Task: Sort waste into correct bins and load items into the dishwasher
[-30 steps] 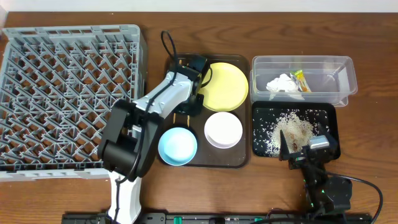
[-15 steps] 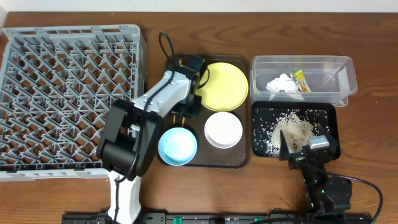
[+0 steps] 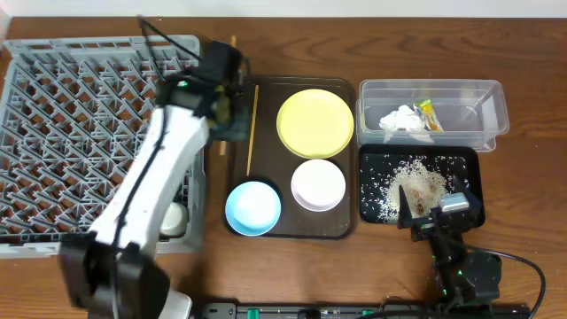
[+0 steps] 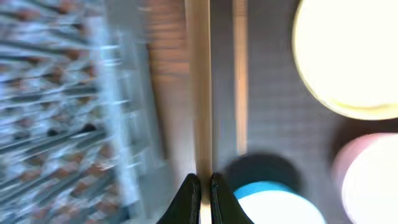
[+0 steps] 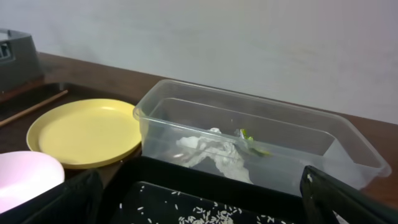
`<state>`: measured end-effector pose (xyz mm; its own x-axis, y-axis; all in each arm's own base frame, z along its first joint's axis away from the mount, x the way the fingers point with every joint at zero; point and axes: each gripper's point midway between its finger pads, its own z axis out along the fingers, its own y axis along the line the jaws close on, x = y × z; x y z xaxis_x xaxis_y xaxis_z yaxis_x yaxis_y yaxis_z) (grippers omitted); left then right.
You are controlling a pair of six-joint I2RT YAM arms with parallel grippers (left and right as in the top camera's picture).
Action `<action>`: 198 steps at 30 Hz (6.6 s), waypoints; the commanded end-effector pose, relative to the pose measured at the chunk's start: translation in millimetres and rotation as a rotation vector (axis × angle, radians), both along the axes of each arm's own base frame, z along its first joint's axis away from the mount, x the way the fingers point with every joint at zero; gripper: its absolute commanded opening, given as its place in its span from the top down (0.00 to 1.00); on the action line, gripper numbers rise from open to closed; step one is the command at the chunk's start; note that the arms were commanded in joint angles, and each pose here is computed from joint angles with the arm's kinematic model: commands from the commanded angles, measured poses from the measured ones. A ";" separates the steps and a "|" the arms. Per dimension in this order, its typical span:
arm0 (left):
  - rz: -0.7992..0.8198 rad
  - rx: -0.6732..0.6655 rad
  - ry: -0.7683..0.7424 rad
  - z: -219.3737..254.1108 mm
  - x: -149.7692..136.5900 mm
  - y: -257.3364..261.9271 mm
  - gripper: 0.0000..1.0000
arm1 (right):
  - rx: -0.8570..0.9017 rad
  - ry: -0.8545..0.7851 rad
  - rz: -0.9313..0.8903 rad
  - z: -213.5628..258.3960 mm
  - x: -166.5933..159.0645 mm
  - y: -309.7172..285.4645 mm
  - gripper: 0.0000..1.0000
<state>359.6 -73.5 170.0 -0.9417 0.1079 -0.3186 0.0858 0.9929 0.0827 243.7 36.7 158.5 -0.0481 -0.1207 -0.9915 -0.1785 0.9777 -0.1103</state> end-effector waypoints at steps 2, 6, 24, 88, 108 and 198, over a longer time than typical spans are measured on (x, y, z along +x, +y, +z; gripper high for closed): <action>0.067 0.199 0.024 -10.3 1.0 55.0 0.94 | 0.011 0.001 -0.001 -0.1 -0.3 -0.3 0.01; 0.115 0.215 0.075 -34.6 -3.1 74.8 0.94 | 0.011 0.001 -0.001 -0.1 -0.3 -0.3 0.01; 0.116 -0.005 0.044 -19.8 5.1 56.7 0.46 | 0.011 0.001 -0.001 -0.1 -0.3 -0.3 0.01; 0.177 0.118 0.148 -46.7 4.3 94.5 0.62 | 0.011 0.001 -0.001 -0.1 -0.3 -0.3 0.01; -0.073 -0.218 0.213 0.7 -75.6 -65.2 0.50 | 0.011 0.001 -0.001 -0.1 -0.3 -0.3 0.01; 0.393 1.092 -0.370 21.3 81.8 176.1 0.94 | 0.011 0.001 -0.002 -0.1 -0.3 -0.3 0.01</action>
